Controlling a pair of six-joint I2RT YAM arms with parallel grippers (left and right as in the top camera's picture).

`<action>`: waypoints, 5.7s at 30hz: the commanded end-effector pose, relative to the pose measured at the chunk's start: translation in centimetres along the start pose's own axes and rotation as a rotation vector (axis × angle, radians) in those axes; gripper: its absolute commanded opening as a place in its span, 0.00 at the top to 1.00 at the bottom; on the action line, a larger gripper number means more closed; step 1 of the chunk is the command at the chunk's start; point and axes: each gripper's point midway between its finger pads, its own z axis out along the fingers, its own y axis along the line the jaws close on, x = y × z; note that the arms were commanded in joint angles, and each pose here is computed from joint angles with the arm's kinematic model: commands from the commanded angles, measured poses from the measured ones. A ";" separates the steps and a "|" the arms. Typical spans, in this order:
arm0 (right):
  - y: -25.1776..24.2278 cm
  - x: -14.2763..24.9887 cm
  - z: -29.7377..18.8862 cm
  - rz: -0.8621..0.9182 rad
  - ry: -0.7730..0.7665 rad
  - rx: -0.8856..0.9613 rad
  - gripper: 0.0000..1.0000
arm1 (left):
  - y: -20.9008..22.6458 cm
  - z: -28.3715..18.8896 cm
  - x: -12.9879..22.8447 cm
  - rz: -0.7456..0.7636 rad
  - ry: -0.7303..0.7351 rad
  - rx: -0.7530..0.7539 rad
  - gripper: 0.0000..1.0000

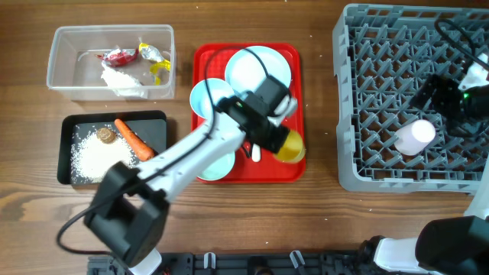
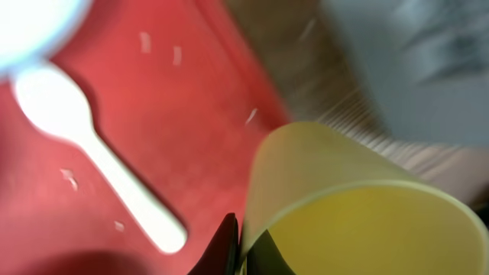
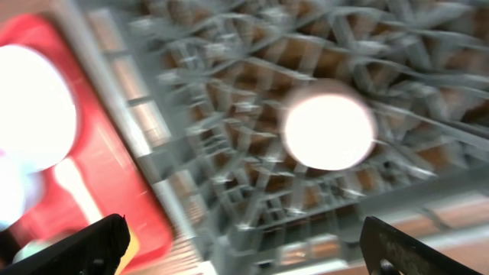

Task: Sort waste into correct bins and load items into the dishwasher rack
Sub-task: 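Grasp the yellow cup on the red tray with left gripper and lift, then hand the yellow cup from left gripper to right gripper, then place the yellow cup in the dish rack with right gripper, then reach right gripper to the light-blue plate on the red tray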

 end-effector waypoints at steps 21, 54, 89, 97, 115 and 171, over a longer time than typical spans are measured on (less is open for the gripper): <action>27.2 11.3 -9.9 -1.018 -0.095 -1.374 0.01 | -3.5 -21.3 -7.0 0.161 -0.417 1.029 0.96; 29.3 12.7 -9.1 -1.054 -0.058 -1.447 0.24 | -1.5 -22.7 -8.5 0.138 -0.479 1.001 0.96; 28.8 11.8 -8.7 -1.025 -0.064 -1.414 0.60 | 3.5 -17.3 -9.4 -0.170 -0.443 0.656 0.51; 27.6 9.1 -5.4 -0.914 -0.055 -1.170 0.60 | 10.2 -13.0 -7.0 -0.401 -0.356 0.242 0.43; 13.0 -1.8 -2.0 -0.283 -0.128 -0.371 0.61 | 13.3 -11.5 -5.0 -0.468 -0.300 0.027 0.41; -14.1 -5.3 4.1 0.426 0.064 0.193 0.02 | 14.9 -5.0 0.5 -0.452 -0.181 -0.186 0.34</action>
